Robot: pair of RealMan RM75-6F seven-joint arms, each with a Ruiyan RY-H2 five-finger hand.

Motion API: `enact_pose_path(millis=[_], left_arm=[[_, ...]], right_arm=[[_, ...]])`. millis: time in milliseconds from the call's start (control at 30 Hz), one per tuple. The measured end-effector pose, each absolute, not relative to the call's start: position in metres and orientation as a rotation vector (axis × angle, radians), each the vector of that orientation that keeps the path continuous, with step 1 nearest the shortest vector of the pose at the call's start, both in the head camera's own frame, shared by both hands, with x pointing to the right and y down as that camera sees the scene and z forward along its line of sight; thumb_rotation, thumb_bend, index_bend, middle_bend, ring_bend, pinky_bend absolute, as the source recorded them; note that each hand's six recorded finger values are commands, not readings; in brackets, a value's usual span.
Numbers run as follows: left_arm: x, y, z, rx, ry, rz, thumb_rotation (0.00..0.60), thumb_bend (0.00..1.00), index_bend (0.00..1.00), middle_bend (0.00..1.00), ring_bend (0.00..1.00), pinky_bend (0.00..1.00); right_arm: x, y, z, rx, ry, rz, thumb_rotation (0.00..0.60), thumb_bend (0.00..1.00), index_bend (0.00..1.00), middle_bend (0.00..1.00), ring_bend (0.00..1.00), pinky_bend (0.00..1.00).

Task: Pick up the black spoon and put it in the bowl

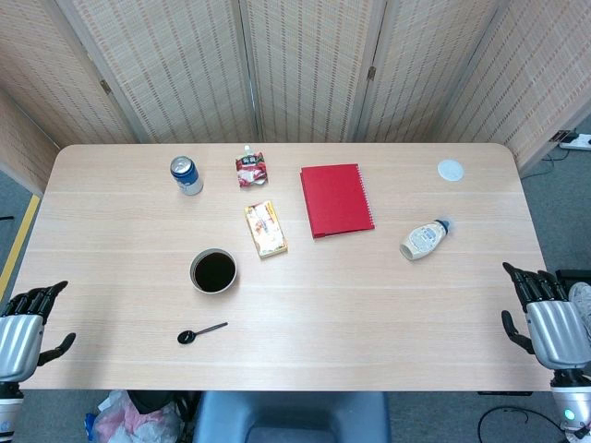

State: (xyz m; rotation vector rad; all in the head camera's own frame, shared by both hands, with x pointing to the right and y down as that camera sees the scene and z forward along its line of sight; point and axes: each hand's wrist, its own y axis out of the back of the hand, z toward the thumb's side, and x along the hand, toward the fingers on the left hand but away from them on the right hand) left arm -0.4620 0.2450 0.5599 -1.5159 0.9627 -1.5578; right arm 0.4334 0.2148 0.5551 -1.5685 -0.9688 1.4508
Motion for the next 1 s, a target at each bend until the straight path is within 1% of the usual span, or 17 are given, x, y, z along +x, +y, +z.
enact_pose_path(millis=[500, 800, 933, 1000], left_arm=[[-0.459, 0.243, 0.559, -1.525, 0.964, -1.541, 0.600, 0.27, 0.17, 0.26, 0.21, 0.24], [-0.455, 0.238, 0.559, -1.546, 0.957, -1.508, 0.600, 0.27, 0.20, 0.26, 0.21, 0.24], [-0.450, 0.236, 0.561, -1.573, 0.948, -1.479, 0.600, 0.27, 0.23, 0.27, 0.24, 0.24], [-0.446, 0.235, 0.561, -1.591, 0.939, -1.458, 0.600, 0.27, 0.26, 0.32, 0.29, 0.25]], right_arm=[[0.437, 0.217, 0.551, -1.563, -0.990, 1.445, 0.600, 0.39, 0.09, 0.18, 0.17, 0.15], [0.438, 0.214, 0.547, -1.558, -0.996, 1.433, 0.600, 0.39, 0.09, 0.18, 0.17, 0.15], [0.437, 0.214, 0.546, -1.556, -0.999, 1.430, 0.600, 0.39, 0.09, 0.18, 0.17, 0.15], [0.437, 0.214, 0.546, -1.555, -1.000, 1.430, 0.600, 0.39, 0.09, 0.18, 0.17, 0.15]])
